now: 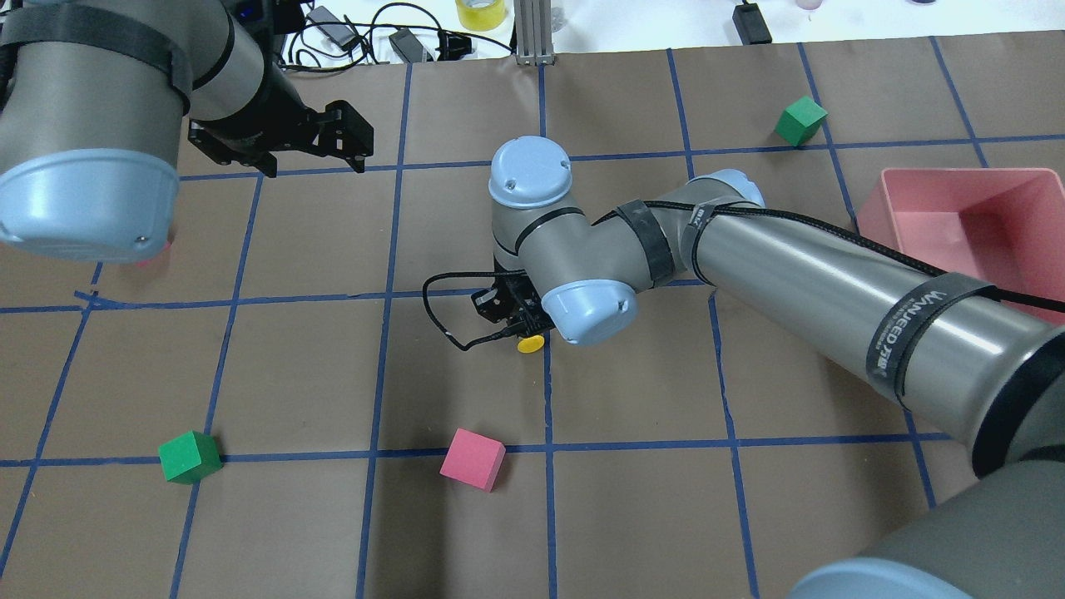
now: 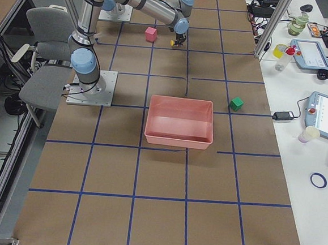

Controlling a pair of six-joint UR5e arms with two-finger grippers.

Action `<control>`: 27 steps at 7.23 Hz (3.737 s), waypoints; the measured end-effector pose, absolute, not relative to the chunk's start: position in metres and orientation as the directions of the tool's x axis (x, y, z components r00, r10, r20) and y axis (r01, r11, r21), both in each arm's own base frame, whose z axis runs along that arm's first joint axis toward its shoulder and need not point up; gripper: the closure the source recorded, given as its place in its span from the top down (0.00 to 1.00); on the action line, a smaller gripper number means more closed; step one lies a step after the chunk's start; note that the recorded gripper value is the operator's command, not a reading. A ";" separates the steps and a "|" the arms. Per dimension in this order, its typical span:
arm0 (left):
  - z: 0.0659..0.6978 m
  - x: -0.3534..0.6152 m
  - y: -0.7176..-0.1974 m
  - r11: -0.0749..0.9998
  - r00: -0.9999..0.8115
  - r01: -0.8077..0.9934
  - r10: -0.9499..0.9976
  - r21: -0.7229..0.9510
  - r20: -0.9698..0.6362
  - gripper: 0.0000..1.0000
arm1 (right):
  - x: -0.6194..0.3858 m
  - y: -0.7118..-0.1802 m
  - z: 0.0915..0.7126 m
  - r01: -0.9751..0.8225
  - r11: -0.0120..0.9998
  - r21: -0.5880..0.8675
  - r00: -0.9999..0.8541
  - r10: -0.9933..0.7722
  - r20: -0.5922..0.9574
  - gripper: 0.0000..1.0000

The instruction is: Align button upright

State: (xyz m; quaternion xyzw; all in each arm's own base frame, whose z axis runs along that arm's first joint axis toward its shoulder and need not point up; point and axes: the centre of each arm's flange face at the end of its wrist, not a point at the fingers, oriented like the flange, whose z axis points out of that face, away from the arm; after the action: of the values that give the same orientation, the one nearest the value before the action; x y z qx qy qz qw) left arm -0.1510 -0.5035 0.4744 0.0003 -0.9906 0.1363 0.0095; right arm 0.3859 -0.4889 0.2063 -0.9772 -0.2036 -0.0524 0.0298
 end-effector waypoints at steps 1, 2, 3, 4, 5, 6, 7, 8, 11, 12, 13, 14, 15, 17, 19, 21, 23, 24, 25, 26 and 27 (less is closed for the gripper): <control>0.475 -0.151 -0.504 0.963 -1.000 -0.003 0.002 -0.271 0.019 1.00 | 0.383 -0.484 0.205 0.410 -0.909 -0.075 0.909 0.401 0.115 1.00; 0.475 -0.151 -0.504 0.963 -1.000 -0.003 0.002 -0.271 0.019 1.00 | 0.381 -0.482 0.208 0.417 -0.905 -0.083 0.907 0.407 0.113 1.00; 0.475 -0.151 -0.504 0.963 -1.000 -0.003 0.002 -0.271 0.019 1.00 | 0.381 -0.483 0.218 0.423 -0.904 -0.067 0.903 0.414 0.112 1.00; 0.475 -0.151 -0.504 0.962 -1.000 -0.004 0.001 -0.272 0.018 1.00 | 0.377 -0.485 0.239 0.433 -0.901 -0.030 0.897 0.428 0.111 1.00; 0.474 -0.153 -0.503 0.960 -1.000 -0.012 -0.008 -0.281 0.018 1.00 | 0.362 -0.491 0.261 0.451 -0.892 0.004 0.887 0.449 0.109 1.00; 0.469 -0.154 -0.502 0.953 -0.999 -0.041 -0.035 -0.301 0.024 1.00 | 0.337 -0.498 0.279 0.476 -0.879 0.016 0.874 0.475 0.105 1.00; 0.460 -0.156 -0.499 0.942 -0.997 -0.075 -0.067 -0.328 0.037 1.00 | 0.309 -0.505 0.295 0.515 -0.857 0.014 0.852 0.514 0.104 1.00; 0.446 -0.161 -0.495 0.925 -0.994 -0.104 -0.092 -0.366 0.051 1.00 | 0.284 -0.510 0.308 0.571 -0.821 0.014 0.816 0.569 0.103 1.00; 0.389 -0.208 -0.465 0.841 -0.985 -0.157 -0.174 -0.519 0.016 1.00 | 0.234 -0.509 0.335 0.749 -0.662 -0.020 0.661 0.745 0.091 1.00; 0.368 -0.227 -0.451 0.812 -0.977 -0.193 -0.213 -0.551 0.028 1.00 | 0.225 -0.505 0.342 0.797 -0.602 -0.044 0.604 0.795 0.064 1.00; 0.347 -0.245 -0.439 0.791 -0.971 -0.222 -0.233 -0.570 0.054 1.00 | 0.220 -0.499 0.347 0.829 -0.556 -0.070 0.559 0.827 0.062 1.00; 0.328 -0.263 -0.428 0.775 -0.968 -0.236 -0.242 -0.587 0.069 1.00 | 0.217 -0.493 0.348 0.857 -0.507 -0.092 0.514 0.854 0.079 1.00; 0.310 -0.280 -0.416 0.760 -0.968 -0.231 -0.245 -0.608 0.061 1.00 | 0.215 -0.489 0.352 0.895 -0.434 -0.098 0.442 0.893 0.085 1.00; 0.278 -0.313 -0.398 0.727 -0.964 -0.230 -0.264 -0.647 0.046 1.00 | 0.211 -0.487 0.365 0.978 -0.185 -0.093 0.192 0.979 0.075 1.00; 0.241 -0.331 -0.392 0.704 -0.961 -0.230 -0.272 -0.672 0.045 1.00 | 0.204 -0.489 0.370 0.990 0.079 -0.115 -0.070 0.995 0.076 1.00; 0.207 -0.342 -0.388 0.680 -0.960 -0.238 -0.275 -0.693 0.060 1.00 | 0.198 -0.491 0.374 0.938 0.309 -0.158 -0.297 0.950 0.092 1.00; 0.175 -0.357 -0.375 0.667 -0.954 -0.250 -0.293 -0.702 0.061 1.00 | 0.197 -0.500 0.376 0.839 0.511 -0.185 -0.508 0.859 0.069 1.00; 0.162 -0.363 -0.369 0.663 -0.950 -0.262 -0.304 -0.701 0.068 1.00 | 0.197 -0.502 0.378 0.809 0.554 -0.195 -0.555 0.830 0.052 1.00; 0.152 -0.367 -0.364 0.658 -0.948 -0.268 -0.310 -0.704 0.072 0.98 | 0.198 -0.502 0.381 0.797 0.570 -0.201 -0.574 0.818 0.044 1.00; 0.142 -0.370 -0.360 0.657 -0.948 -0.266 -0.313 -0.705 0.066 0.91 | 0.198 -0.501 0.383 0.789 0.580 -0.204 -0.585 0.810 0.040 1.00; 0.134 -0.371 -0.358 0.660 -0.947 -0.259 -0.316 -0.705 0.053 0.87 | 0.198 -0.501 0.386 0.784 0.585 -0.207 -0.592 0.805 0.034 1.00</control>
State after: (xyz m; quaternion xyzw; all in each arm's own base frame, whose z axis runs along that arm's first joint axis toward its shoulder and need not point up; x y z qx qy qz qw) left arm -0.3714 -0.3577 0.1336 0.1579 -0.9104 0.3807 -0.0370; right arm 0.1976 -0.5012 0.3864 -0.4474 -0.8881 0.0853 0.0624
